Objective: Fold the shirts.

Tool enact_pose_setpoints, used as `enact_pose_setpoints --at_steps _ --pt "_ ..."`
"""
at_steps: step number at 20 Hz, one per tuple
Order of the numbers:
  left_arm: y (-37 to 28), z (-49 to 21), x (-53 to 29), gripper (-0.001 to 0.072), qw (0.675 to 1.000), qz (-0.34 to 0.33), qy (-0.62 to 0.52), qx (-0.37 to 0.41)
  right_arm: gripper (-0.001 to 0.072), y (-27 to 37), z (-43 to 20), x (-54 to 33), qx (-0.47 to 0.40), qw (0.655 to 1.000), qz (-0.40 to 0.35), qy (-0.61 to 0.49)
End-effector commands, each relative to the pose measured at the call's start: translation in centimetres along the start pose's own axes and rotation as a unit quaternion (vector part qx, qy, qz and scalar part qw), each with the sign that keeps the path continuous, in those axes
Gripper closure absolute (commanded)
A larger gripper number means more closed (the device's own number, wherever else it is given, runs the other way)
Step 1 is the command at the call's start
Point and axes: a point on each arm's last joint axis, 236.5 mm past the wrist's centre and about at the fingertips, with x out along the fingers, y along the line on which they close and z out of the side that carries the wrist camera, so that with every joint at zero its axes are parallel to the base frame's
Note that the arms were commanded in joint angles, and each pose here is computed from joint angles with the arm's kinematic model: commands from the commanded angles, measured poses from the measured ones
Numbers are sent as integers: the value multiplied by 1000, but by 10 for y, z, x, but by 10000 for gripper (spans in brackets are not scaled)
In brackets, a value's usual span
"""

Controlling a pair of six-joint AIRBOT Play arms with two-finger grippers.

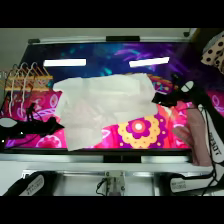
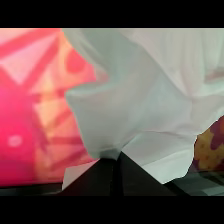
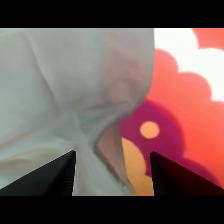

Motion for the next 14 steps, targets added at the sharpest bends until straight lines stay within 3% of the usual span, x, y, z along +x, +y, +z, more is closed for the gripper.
enact_pose_setpoints --at_steps 1,2,7,11,14 --pt "0 1 0 680 1000 0 -2 0 104 -37 -24 -24 34 998 -13 60" --pt "0 1 0 679 1000 0 -2 0 51 -38 -30 -24 47 997 11 68" --pt "0 1 0 679 1000 0 -1 0 53 -17 -57 6 64 989 98 94" --pt "0 1 0 679 1000 0 -1 0 56 -2 -42 19 95 982 146 69" --pt "0 1 0 679 1000 0 -2 0 68 -1 -47 23 92 981 151 81"
